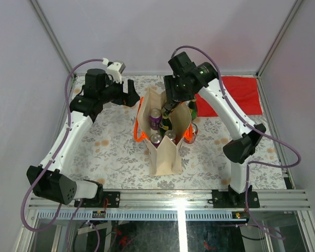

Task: Place the beverage into the canvas bag
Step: Place the drink in the canvas bag.

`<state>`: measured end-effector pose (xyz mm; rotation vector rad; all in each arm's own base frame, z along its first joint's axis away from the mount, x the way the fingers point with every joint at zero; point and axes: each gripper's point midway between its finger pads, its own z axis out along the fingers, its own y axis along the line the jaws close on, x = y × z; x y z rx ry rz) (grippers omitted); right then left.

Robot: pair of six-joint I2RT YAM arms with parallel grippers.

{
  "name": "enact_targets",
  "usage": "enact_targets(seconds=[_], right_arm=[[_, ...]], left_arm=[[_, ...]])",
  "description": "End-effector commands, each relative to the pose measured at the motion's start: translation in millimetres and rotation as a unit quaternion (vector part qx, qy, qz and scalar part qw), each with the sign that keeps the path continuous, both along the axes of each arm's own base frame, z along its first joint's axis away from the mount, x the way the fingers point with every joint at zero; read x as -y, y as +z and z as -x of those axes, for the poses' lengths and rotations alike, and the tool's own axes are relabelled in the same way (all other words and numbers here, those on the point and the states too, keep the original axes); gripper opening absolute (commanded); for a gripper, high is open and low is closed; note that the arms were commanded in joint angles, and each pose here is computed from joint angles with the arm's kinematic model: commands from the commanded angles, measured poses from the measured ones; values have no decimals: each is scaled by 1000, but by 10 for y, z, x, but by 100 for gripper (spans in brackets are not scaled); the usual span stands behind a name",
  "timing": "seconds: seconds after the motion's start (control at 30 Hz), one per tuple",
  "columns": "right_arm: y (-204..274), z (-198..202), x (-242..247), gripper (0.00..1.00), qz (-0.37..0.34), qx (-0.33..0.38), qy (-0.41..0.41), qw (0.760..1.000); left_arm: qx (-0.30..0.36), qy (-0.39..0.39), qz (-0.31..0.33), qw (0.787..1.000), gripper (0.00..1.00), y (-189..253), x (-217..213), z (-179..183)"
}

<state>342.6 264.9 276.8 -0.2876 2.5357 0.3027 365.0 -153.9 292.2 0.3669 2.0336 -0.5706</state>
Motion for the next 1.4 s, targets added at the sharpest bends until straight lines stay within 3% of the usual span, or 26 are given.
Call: enact_targets(seconds=[0.0,0.6,1.37], right_arm=[[270,-157,-99,0,-27,53,6,998],[-102,-349,-38,0,39,37,-10,998],[-678,-283,-66,0,84,-45,7,995]], left_arm=[[34,1,6,999,89,163,-28,-47],[36,-1,9,999,89,163,-55,-92],[37,3,11,999,89,110,-90,-84]])
